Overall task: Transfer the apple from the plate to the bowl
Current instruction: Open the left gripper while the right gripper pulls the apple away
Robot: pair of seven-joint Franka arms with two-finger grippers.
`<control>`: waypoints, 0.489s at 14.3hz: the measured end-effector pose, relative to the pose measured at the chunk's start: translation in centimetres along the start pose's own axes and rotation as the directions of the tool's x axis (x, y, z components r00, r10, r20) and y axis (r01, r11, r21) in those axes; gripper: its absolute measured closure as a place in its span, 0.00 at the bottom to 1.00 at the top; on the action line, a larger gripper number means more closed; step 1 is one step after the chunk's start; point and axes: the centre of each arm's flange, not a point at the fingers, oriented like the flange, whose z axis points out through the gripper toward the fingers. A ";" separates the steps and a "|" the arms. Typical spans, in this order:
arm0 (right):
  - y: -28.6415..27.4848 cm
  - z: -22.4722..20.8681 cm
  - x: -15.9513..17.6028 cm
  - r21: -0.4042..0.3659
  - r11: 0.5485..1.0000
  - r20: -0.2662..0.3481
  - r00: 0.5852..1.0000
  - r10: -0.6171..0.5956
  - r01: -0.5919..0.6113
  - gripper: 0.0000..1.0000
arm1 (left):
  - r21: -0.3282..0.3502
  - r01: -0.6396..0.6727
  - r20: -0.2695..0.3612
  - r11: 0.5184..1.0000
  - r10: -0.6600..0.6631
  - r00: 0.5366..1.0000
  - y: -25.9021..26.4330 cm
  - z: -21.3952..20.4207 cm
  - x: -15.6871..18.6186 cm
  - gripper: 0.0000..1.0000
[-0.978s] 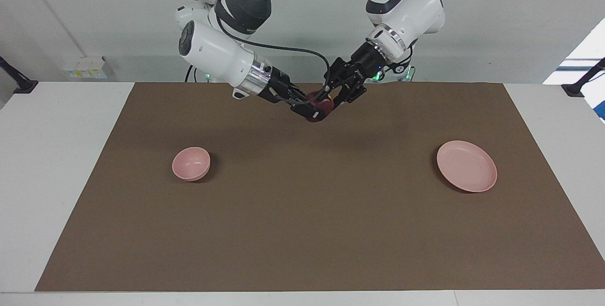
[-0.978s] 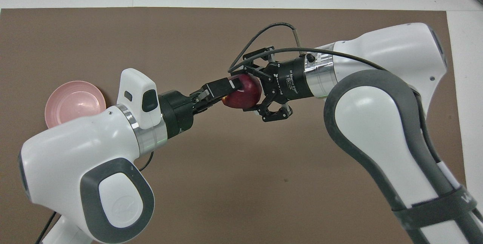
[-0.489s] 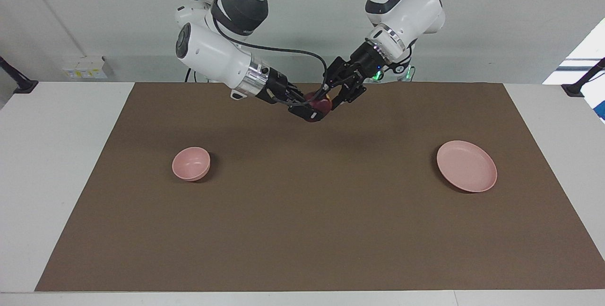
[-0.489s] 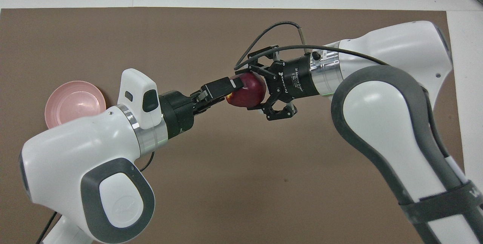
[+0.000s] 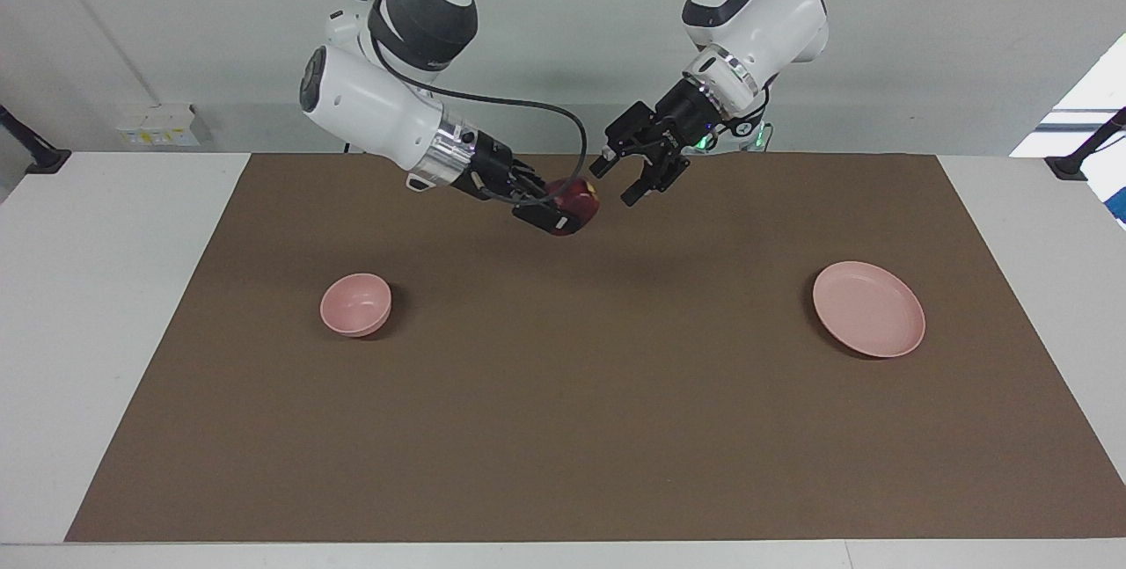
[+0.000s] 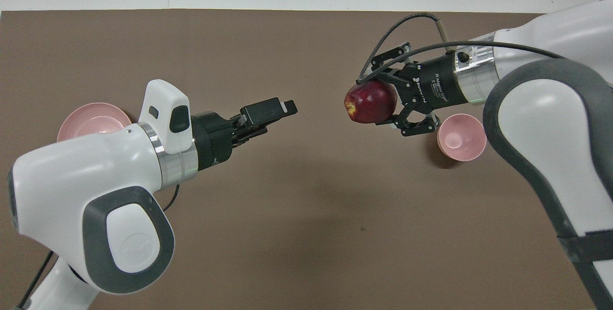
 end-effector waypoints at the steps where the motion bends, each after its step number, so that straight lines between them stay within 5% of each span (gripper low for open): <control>1: 0.6 -0.1 0.9 -0.050 0.996 -0.057 0.996 -0.075 0.072 0.18 | 0.078 -0.052 0.048 0.996 0.049 0.998 -1.1 -0.4 0.6 0.00; 4: 2.0 0.4 3.8 -0.190 0.951 -0.134 0.953 -0.272 0.245 0.18 | 0.317 -0.202 0.178 0.927 0.151 0.972 -4.3 -1.8 1.8 0.00; 7: 3.8 0.4 8.1 -0.328 0.859 -0.149 0.876 -0.459 0.394 0.18 | 0.454 -0.251 0.237 0.855 0.155 0.959 -7.2 -3.8 3.3 0.00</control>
